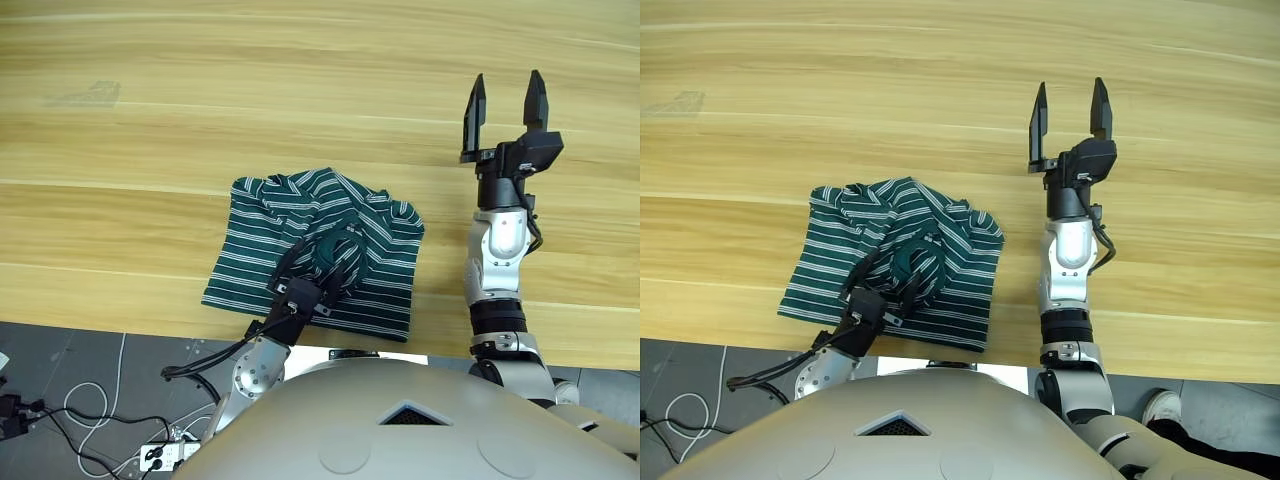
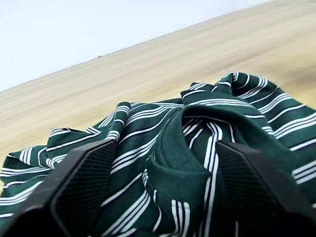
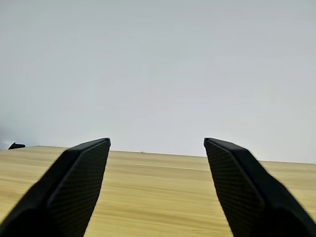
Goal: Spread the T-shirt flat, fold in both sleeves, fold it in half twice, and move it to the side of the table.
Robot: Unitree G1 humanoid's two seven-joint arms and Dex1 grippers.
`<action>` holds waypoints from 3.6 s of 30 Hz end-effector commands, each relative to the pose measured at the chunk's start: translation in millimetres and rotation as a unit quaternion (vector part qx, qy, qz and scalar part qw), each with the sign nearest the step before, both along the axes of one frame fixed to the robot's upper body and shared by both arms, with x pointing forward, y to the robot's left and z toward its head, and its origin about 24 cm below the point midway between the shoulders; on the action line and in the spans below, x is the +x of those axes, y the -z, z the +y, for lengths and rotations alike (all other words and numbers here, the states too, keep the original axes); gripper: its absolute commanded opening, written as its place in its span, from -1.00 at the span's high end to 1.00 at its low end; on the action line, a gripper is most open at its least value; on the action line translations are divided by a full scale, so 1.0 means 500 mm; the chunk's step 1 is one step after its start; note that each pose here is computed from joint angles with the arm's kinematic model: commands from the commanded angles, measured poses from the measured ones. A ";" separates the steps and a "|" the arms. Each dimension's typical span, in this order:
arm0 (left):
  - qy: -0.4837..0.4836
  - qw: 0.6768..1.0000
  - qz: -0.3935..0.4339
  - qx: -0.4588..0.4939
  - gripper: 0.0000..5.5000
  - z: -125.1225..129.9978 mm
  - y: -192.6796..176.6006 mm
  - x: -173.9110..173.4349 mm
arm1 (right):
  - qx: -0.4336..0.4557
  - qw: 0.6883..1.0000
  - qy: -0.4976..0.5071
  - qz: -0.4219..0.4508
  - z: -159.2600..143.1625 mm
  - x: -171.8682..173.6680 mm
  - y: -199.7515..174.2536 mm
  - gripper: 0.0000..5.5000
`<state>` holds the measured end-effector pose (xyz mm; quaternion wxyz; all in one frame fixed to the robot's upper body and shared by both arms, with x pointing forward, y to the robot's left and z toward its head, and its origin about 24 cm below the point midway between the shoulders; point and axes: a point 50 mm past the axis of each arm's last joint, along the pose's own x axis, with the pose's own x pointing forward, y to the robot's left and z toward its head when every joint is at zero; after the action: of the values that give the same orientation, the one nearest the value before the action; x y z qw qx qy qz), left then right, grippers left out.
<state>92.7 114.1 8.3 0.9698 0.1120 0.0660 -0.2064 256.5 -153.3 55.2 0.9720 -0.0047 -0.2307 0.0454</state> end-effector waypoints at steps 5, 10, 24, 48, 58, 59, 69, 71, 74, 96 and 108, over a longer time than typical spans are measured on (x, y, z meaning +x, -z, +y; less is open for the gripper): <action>-0.009 0.999 0.042 0.016 -0.35 0.010 0.035 -0.003 | -0.003 1.000 0.000 -0.013 0.003 0.002 -0.009 -0.28; -0.013 0.998 0.063 0.026 -0.35 0.013 0.049 -0.004 | -0.001 1.000 0.001 -0.014 0.002 0.003 -0.010 -0.28; -0.022 0.999 0.027 0.025 0.30 0.013 0.040 0.005 | -0.006 1.000 -0.008 -0.002 0.008 0.008 0.000 -0.28; 0.017 0.997 -0.057 0.050 0.96 0.052 -0.039 0.077 | -0.016 0.999 -0.031 0.018 0.021 0.015 0.017 -0.28; 0.104 0.980 -0.110 0.129 0.96 0.082 -0.118 0.145 | -0.035 0.952 -0.279 0.119 0.093 -0.077 0.052 -0.28; 0.113 0.977 -0.113 0.138 0.96 0.083 -0.123 0.150 | -0.044 0.937 -0.318 0.138 0.100 -0.098 0.062 -0.28; 0.142 0.946 -0.175 0.233 0.96 0.105 -0.189 0.235 | 0.001 0.850 -0.477 0.224 0.111 -0.217 0.064 -0.28; 0.149 0.943 -0.172 0.241 0.96 0.101 -0.181 0.234 | 0.003 0.844 -0.485 0.231 0.116 -0.227 0.064 -0.28; 0.154 0.943 -0.165 0.246 0.96 0.099 -0.167 0.231 | 0.009 0.840 -0.488 0.236 0.125 -0.235 0.063 -0.28; 0.174 0.930 -0.184 0.265 0.96 0.082 -0.163 0.231 | 0.183 0.774 -0.369 0.481 0.183 -0.221 0.016 -0.28; 0.177 0.926 -0.204 0.262 0.96 0.075 -0.180 0.236 | 0.168 0.751 -0.386 0.510 0.204 -0.225 0.027 -0.28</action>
<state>209.4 153.3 95.2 0.8513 0.4059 -0.0945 -0.3188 143.3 -51.9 43.8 0.8316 0.2716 0.3071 0.3746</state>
